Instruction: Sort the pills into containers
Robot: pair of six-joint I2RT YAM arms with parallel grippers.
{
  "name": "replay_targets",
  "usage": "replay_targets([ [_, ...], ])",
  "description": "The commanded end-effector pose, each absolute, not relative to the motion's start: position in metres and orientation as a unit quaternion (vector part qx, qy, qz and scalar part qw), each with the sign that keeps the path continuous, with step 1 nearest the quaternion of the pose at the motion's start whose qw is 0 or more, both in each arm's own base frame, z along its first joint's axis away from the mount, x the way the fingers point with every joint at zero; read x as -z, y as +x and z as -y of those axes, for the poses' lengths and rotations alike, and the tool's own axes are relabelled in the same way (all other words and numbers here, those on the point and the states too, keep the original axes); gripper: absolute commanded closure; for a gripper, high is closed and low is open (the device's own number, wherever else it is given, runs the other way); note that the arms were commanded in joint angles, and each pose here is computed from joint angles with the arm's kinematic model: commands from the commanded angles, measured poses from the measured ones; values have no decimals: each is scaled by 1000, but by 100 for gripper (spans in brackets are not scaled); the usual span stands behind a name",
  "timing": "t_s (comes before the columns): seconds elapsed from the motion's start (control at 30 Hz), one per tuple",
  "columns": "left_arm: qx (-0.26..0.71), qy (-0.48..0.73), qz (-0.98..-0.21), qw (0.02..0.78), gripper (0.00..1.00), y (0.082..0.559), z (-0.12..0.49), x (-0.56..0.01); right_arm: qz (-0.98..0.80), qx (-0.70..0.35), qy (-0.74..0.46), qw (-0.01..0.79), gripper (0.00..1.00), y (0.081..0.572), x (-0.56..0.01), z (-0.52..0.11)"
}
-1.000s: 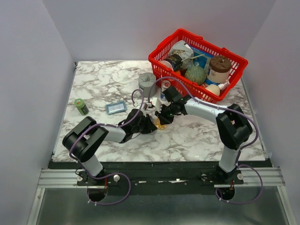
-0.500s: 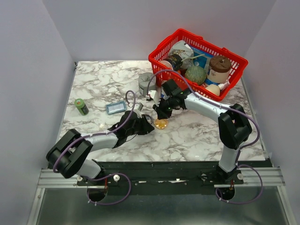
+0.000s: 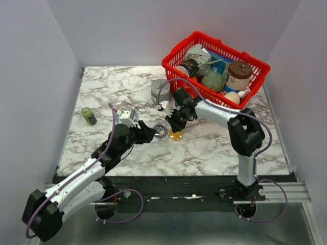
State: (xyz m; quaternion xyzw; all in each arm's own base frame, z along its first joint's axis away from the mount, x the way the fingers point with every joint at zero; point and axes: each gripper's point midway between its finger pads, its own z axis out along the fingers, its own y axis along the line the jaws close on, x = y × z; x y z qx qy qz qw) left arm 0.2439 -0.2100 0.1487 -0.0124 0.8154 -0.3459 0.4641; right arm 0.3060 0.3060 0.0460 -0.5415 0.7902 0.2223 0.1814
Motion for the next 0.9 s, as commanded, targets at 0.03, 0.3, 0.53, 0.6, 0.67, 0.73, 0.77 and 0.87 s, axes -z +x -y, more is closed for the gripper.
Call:
replay_targets([
  [0.03,279,-23,-813,511,26,247,172,-175,-793,-222,-541,167,80,301,-55,-307],
  [0.3,242,25,-792,560,4,243,149,-228,-715,-253,-592,271,62,288,-178,-309],
  [0.53,212,61,-760,611,1,243,131,-300,-624,-223,-597,452,0,254,-307,-276],
  [0.6,211,78,-755,616,1,236,129,-316,-619,-210,-559,511,0,257,-343,-267],
  [0.67,225,94,-738,629,1,227,131,-343,-657,-195,-468,558,0,263,-383,-245],
  [0.73,226,107,-725,641,1,221,129,-363,-671,-190,-392,600,0,272,-423,-224],
  [0.77,225,110,-726,641,1,218,128,-365,-672,-207,-358,614,0,267,-439,-215],
  [0.87,220,112,-722,646,1,215,124,-371,-664,-223,-310,643,0,264,-471,-195],
])
